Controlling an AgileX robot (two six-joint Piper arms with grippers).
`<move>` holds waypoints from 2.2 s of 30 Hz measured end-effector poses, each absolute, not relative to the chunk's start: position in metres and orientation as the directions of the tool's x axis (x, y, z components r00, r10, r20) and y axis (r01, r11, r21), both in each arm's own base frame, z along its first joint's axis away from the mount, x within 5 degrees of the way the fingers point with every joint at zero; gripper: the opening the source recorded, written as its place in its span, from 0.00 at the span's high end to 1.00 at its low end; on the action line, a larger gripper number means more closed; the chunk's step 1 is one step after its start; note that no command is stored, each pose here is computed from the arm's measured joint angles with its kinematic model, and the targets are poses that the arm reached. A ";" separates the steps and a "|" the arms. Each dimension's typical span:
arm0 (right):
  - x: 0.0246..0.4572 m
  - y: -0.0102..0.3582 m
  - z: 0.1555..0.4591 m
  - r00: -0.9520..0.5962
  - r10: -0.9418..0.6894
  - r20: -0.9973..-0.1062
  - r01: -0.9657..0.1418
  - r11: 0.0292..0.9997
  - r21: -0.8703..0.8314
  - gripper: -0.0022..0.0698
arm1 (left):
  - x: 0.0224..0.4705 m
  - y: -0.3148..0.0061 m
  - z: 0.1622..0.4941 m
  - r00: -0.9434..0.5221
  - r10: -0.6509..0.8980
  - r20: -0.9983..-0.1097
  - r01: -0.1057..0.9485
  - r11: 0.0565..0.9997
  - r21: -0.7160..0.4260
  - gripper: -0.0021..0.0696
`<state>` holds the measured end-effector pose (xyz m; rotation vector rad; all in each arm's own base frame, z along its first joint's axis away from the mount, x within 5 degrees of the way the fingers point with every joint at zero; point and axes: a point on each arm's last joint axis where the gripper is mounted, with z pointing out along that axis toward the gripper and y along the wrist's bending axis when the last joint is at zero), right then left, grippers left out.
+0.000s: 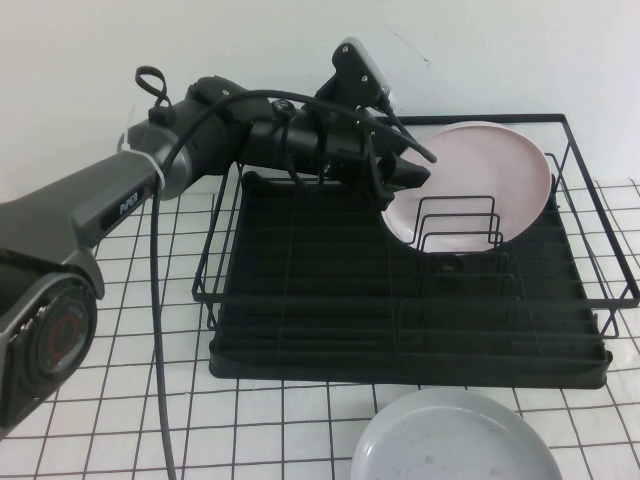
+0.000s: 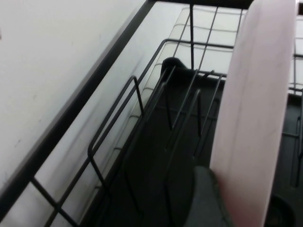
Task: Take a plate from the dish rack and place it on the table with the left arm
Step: Grasp the plate from the shelf, then place the plate from the table
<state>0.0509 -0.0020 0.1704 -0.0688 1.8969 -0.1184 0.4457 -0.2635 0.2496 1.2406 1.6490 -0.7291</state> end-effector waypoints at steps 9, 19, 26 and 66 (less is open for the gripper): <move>0.051 -0.002 0.170 -0.323 -0.107 -0.940 0.011 0.993 -0.116 0.97 | 0.451 -0.265 0.248 -0.069 0.358 -0.931 0.934 0.352 0.067 0.44; 0.051 -0.002 0.170 -0.323 -0.107 -0.940 0.011 0.993 -0.116 0.97 | 0.454 -0.267 0.238 -0.090 0.332 -0.939 0.933 0.357 0.037 0.49; 0.051 -0.002 0.170 -0.323 -0.107 -0.940 0.011 0.993 -0.116 0.97 | 0.456 -0.267 0.237 -0.072 0.340 -0.938 0.926 0.371 0.063 0.83; 0.051 -0.002 0.170 -0.323 -0.107 -0.940 0.011 0.993 -0.116 0.97 | 0.316 -0.240 0.381 -0.450 0.618 -0.645 0.889 0.379 -0.257 0.89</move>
